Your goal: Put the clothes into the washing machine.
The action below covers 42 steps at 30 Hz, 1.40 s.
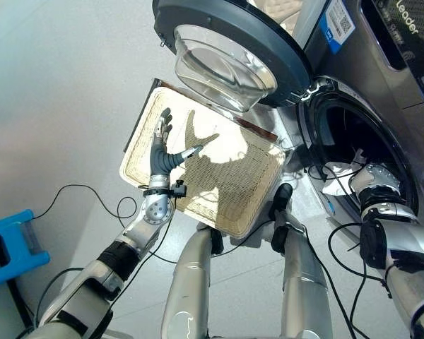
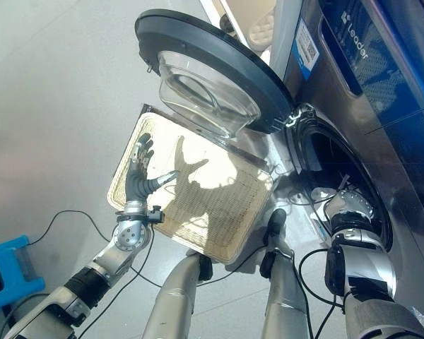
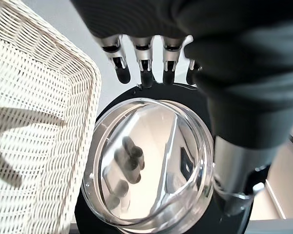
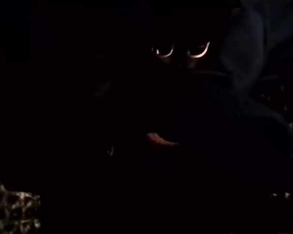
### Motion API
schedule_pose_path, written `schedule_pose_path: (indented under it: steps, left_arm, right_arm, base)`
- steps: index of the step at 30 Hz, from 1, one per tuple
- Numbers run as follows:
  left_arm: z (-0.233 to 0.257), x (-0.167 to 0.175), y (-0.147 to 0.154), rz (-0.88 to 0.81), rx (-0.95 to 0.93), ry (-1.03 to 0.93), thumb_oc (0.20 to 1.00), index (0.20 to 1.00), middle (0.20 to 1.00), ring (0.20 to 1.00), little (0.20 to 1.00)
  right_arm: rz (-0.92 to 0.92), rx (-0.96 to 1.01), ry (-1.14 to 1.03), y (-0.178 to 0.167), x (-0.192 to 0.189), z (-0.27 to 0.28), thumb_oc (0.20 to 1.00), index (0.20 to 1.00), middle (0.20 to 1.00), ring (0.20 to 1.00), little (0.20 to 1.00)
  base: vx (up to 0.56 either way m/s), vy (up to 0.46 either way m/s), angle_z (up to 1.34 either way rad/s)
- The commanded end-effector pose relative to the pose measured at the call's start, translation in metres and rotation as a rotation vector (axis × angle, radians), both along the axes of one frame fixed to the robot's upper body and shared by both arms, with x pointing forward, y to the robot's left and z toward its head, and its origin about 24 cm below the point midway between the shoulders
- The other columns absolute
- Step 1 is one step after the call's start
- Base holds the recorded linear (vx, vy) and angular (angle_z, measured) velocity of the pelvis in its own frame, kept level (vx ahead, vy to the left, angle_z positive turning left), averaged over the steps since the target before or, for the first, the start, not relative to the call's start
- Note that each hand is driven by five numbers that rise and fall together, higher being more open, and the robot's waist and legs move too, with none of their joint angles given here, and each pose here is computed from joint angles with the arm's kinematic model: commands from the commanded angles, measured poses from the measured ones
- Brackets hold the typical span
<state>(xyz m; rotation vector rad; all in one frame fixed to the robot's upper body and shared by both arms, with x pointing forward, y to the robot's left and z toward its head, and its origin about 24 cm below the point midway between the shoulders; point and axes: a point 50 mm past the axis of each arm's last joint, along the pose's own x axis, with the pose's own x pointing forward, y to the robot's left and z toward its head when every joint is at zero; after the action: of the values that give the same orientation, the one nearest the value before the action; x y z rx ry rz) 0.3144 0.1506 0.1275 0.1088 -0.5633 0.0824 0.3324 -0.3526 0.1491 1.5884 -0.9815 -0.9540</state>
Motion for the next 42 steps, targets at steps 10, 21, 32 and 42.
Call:
schedule_pose_path:
  steps: [10,21,32,42]
  left_arm:
    - [0.015,0.001,-0.008,-0.016,-0.075,-0.064,1.000,1.000,1.000,1.000,1.000]
    - [0.005,0.001,-0.014,-0.024,-0.058,-0.065,1.000,1.000,1.000,1.000,1.000]
    - [0.001,-0.001,-0.027,-0.052,-0.057,-0.060,1.000,1.000,1.000,1.000,1.000]
    - [-0.017,0.000,-0.037,-0.021,-0.048,-0.018,1.000,1.000,1.000,1.000,1.000]
  right_arm:
    - [0.112,-0.440,0.473,-0.033,-0.006,0.050,1.000,1.000,1.000,1.000,1.000]
    - [0.179,-0.314,1.421,-0.043,-0.013,0.008,1.000,1.000,1.000,1.000,1.000]
    - [-0.020,-0.401,1.770,-0.021,-0.009,-0.003,1.000,1.000,1.000,1.000,1.000]
    - [-0.174,-0.833,1.856,0.046,0.011,-0.033,1.000,1.000,1.000,1.000,1.000]
  base:
    - [0.00,0.000,0.00]
    - [0.00,-0.014,0.02]
    - [0.00,-0.004,0.01]
    - [0.00,0.057,-0.01]
